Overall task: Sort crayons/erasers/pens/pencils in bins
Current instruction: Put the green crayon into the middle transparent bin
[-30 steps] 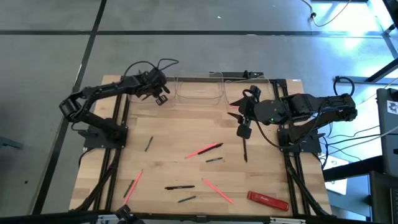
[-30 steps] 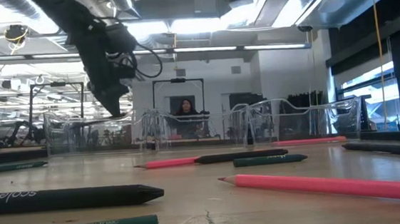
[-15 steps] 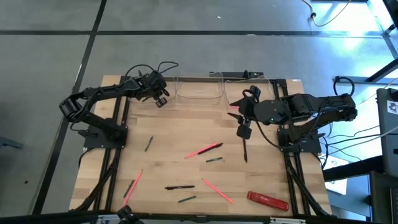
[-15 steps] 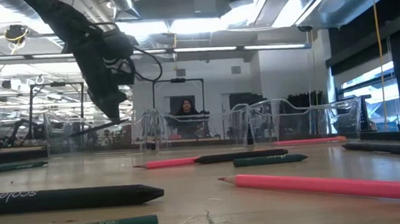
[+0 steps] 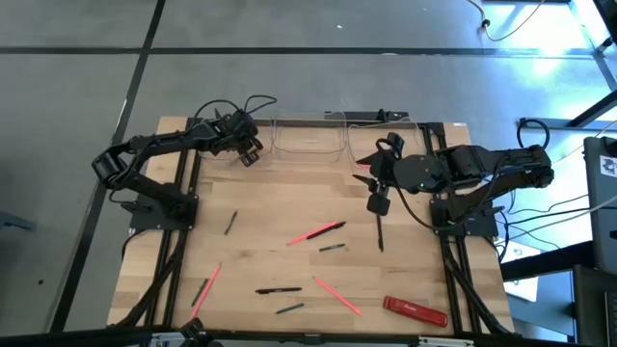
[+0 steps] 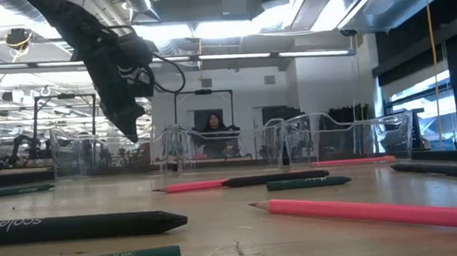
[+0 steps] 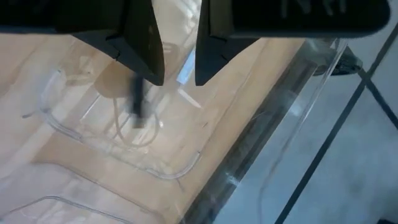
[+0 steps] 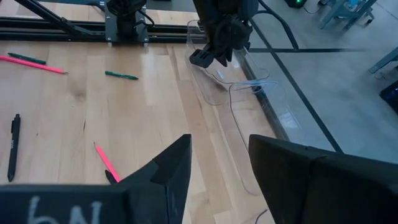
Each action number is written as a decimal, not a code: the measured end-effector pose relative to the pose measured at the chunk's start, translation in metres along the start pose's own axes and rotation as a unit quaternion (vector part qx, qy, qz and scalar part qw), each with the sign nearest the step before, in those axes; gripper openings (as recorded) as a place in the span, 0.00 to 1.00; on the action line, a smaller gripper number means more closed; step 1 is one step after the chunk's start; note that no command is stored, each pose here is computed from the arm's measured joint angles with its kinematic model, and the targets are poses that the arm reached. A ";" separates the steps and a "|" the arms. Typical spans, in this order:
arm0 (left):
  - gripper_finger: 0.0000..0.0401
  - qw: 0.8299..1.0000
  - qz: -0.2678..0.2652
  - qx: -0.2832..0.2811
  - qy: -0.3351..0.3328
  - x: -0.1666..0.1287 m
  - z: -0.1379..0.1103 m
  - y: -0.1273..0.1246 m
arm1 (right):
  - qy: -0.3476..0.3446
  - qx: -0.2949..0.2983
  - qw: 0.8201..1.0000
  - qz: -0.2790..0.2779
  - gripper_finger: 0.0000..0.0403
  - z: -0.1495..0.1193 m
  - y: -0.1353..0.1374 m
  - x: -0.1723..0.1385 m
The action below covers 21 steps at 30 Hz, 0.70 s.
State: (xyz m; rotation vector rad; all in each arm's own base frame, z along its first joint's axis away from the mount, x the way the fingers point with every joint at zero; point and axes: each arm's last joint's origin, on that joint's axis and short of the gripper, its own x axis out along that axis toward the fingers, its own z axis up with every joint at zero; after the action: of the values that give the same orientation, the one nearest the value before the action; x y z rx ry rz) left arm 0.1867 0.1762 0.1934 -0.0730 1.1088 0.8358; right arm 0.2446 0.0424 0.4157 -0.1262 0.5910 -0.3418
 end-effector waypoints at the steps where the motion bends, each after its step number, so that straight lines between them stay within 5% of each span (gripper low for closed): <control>1: 0.21 1.000 0.003 -0.004 0.001 0.000 0.000 0.000 | 0.000 0.000 1.000 0.000 0.40 0.000 0.000 0.000; 9: 0.21 0.995 -0.037 -0.083 -0.035 -0.027 0.005 0.000 | 0.009 -0.003 0.999 0.039 0.40 -0.001 0.002 0.000; 14: 0.21 0.984 -0.100 -0.061 -0.131 -0.080 0.008 -0.018 | 0.032 0.027 0.997 0.071 0.40 -0.005 0.006 0.004; 21: 0.21 0.947 -0.210 -0.027 -0.243 -0.150 -0.009 -0.051 | 0.096 -0.048 0.984 0.141 0.40 -0.035 0.021 0.027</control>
State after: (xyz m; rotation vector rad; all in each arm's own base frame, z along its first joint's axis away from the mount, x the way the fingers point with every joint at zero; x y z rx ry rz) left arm 0.1846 0.0529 0.2929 -0.1351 0.5727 0.4615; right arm 0.2517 0.0524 0.3684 -0.1000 0.8066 -0.0494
